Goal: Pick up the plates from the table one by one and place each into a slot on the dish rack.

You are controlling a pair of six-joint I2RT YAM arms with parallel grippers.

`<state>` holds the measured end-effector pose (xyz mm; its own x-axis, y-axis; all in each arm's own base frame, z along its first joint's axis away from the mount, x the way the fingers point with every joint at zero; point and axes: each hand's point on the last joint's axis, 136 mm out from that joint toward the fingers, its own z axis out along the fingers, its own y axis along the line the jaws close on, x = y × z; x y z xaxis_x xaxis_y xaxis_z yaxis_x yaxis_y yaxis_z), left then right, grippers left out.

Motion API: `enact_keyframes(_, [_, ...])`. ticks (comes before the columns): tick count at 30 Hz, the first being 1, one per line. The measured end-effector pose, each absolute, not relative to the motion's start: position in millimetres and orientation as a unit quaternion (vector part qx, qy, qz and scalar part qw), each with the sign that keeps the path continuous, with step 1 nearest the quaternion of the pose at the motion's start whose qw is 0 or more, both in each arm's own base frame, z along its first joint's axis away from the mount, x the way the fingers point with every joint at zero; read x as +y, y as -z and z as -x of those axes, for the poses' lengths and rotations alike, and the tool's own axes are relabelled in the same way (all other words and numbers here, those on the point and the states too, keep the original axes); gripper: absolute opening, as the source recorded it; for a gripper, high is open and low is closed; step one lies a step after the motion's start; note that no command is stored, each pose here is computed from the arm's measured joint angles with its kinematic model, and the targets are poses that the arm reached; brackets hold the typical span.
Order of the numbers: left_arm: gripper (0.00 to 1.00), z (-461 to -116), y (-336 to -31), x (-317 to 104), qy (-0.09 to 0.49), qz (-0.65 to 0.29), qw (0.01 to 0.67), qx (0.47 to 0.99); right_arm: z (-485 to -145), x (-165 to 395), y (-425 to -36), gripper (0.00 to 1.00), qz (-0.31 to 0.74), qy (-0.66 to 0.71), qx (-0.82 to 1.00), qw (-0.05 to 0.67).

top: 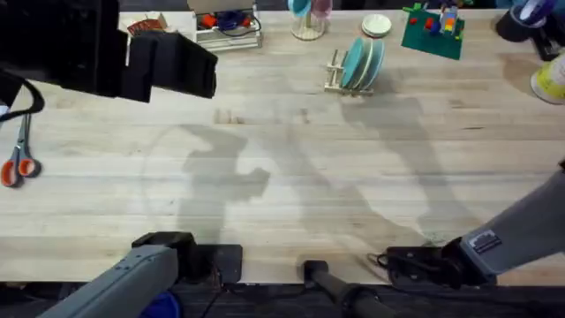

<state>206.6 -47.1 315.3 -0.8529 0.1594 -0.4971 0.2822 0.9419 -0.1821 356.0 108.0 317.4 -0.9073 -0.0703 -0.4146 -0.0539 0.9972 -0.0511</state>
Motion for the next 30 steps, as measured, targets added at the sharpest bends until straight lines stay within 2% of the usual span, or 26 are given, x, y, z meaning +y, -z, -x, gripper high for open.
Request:
enact_keyframes(5, [0.994,-206,-315,-47,0.125,-0.116,0.245,0.954,-335,108,-341,0.992,0.034,-0.013,0.971,0.238])
enact_keyframes(9, [0.993,-207,-315,-47,0.125,-0.116,0.245,0.954,-305,99,-347,0.992,0.036,-0.02,0.97,0.237])
enact_keyframes(15, [0.995,-207,-315,-47,0.125,-0.116,0.245,0.954,-257,81,-334,0.991,0.041,-0.016,0.975,0.216])
enact_keyframes(16, [0.994,-207,-315,-47,0.125,-0.116,0.245,0.954,-228,70,-319,0.992,0.042,-0.011,0.979,0.2])
enact_keyframes(24, [0.995,-207,-315,-47,0.125,-0.116,0.245,0.954,-190,55,-304,0.992,0.042,-0.011,0.979,0.2])
enact_keyframes(30, [0.995,-207,-315,-47,0.125,-0.116,0.245,0.954,-162,42,-305,0.992,0.038,-0.021,0.968,0.247])
